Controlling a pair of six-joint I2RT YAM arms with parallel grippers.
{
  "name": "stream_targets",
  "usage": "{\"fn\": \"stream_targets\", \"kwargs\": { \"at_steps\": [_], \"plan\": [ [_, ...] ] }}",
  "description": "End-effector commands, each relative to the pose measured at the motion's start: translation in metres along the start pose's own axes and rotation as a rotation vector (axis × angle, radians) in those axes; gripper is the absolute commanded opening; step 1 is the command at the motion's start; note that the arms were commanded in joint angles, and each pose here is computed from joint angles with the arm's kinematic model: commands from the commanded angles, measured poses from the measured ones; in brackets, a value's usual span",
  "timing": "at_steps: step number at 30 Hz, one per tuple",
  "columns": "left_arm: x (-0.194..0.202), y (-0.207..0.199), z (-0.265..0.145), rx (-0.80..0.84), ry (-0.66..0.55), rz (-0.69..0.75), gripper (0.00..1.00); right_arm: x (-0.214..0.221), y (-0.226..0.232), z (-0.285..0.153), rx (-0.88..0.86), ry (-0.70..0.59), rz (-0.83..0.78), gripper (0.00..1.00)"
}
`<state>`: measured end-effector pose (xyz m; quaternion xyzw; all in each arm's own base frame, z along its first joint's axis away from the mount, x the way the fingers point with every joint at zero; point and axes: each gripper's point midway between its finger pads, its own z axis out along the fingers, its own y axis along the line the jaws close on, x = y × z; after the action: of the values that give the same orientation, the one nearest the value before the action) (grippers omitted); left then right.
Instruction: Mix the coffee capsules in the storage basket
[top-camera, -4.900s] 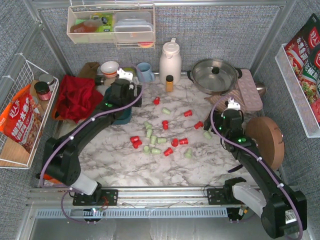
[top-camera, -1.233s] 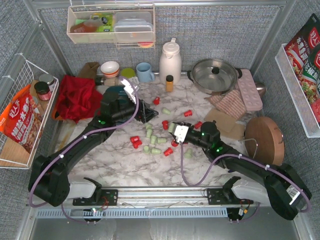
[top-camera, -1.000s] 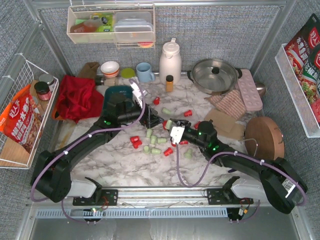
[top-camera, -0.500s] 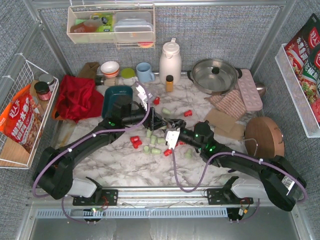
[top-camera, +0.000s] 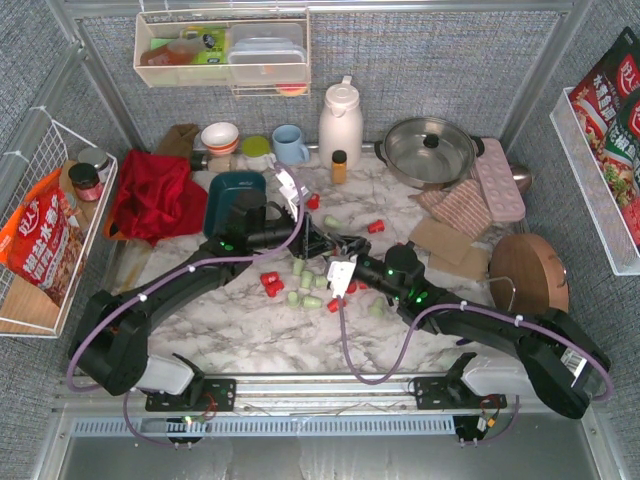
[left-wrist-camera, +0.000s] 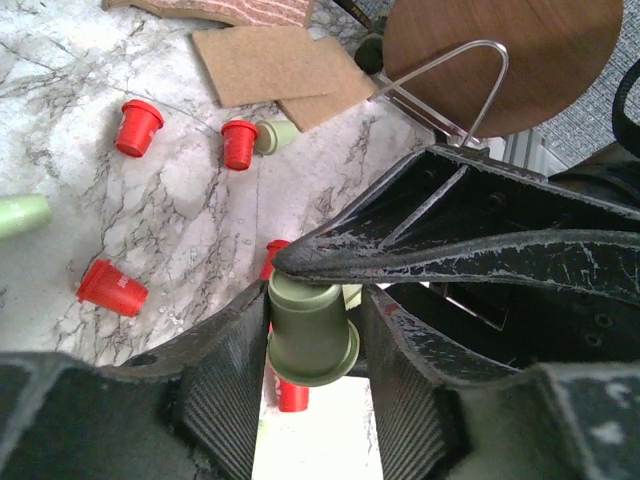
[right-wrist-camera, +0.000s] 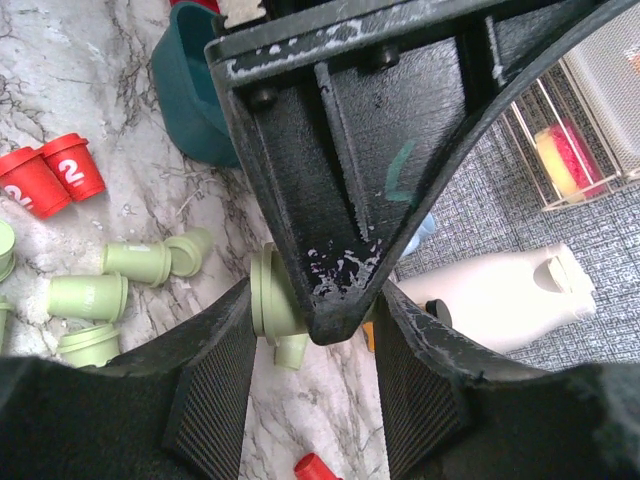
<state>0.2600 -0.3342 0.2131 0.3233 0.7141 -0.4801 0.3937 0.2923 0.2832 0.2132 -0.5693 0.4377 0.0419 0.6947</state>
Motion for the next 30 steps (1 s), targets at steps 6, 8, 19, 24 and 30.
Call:
{"fn": "stream_targets", "kwargs": {
  "at_steps": [6,8,19,24,30],
  "plan": [
    [-0.002,-0.001,0.004,0.017,0.005,0.019,0.28,-0.008,-0.017,0.000,0.081,-0.020,0.005,0.34],
    [-0.004,-0.001,0.003,0.010,-0.004,0.027,0.24,-0.005,-0.015,-0.001,0.084,-0.011,0.014,0.38],
    [-0.018,0.015,-0.007,-0.116,-0.061,0.077,0.17,0.020,-0.008,-0.019,0.126,0.096,0.079,0.99],
    [-0.031,0.041,-0.023,-0.261,-0.112,0.102,0.17,0.031,-0.005,-0.037,0.160,0.164,0.143,0.99],
    [-0.049,0.089,-0.058,-0.487,-0.184,0.148,0.17,0.040,-0.025,-0.072,0.297,0.298,0.342,0.99]
  ]
}}
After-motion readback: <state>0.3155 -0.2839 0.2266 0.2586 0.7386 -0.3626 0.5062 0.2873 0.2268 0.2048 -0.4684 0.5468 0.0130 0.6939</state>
